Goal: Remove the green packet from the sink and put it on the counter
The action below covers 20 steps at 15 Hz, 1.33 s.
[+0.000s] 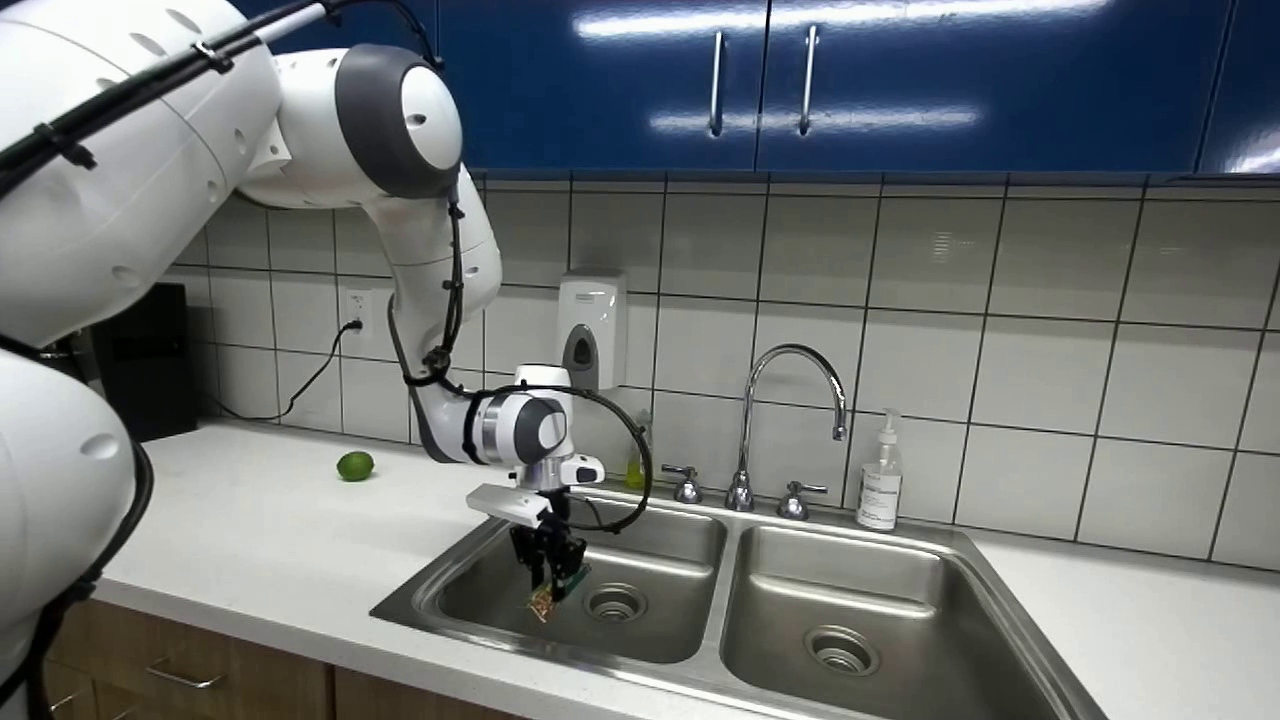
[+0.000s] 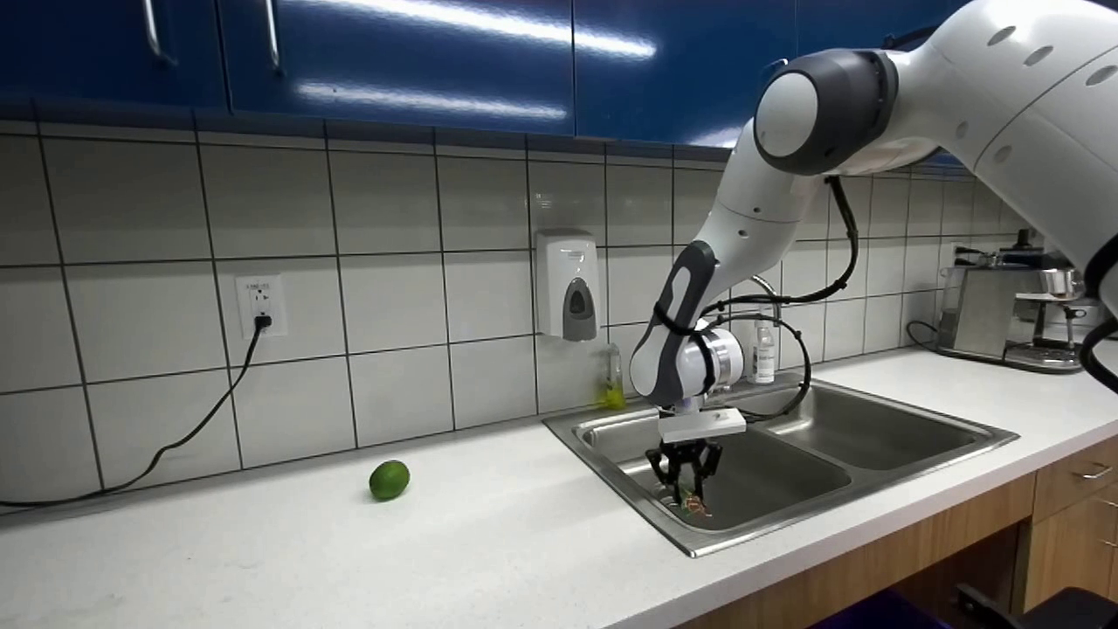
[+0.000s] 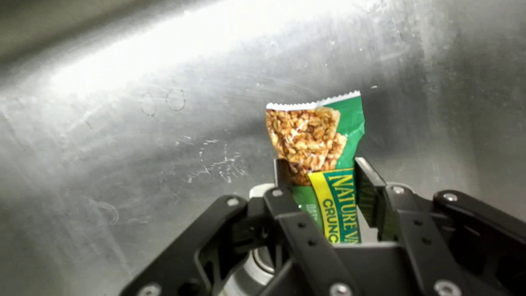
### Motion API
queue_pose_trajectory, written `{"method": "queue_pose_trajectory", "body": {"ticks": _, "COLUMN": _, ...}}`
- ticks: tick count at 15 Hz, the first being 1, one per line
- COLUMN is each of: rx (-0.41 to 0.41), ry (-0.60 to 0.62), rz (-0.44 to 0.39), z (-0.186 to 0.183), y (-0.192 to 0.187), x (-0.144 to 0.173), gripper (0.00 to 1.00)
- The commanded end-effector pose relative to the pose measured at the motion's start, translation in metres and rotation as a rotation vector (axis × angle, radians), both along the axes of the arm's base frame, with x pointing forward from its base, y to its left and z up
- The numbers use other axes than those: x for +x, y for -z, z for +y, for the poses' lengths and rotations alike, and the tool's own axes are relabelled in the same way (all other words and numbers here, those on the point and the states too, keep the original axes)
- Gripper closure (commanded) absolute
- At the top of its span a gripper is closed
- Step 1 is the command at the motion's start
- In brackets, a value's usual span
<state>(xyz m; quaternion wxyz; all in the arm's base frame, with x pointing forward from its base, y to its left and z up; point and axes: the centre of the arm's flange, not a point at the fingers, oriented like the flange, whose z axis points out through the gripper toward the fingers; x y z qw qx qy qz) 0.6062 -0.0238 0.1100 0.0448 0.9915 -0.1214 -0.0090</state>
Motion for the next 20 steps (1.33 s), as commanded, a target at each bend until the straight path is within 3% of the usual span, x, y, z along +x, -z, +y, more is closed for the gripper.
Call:
{"method": "queue_pose_trajectory", "body": {"ticks": 1, "rx": -0.034, "ry": -0.001, "rz": -0.011, "z": 0.007, "y": -0.03, "x": -0.002, "gripper": 0.84}}
{"method": "queue_pose_trajectory", "body": {"ticks": 11, "rx": -0.08, "ry": -0.01, "rz": -0.042, "z": 0.016, "y": -0.076, "x": -0.019, "gripper": 0.84}}
{"method": "queue_pose_trajectory", "body": {"ticks": 20, "rx": -0.121, "ry": -0.12, "rz": -0.016, "z": 0.063, "y": -0.108, "x": -0.08, "gripper": 0.84}}
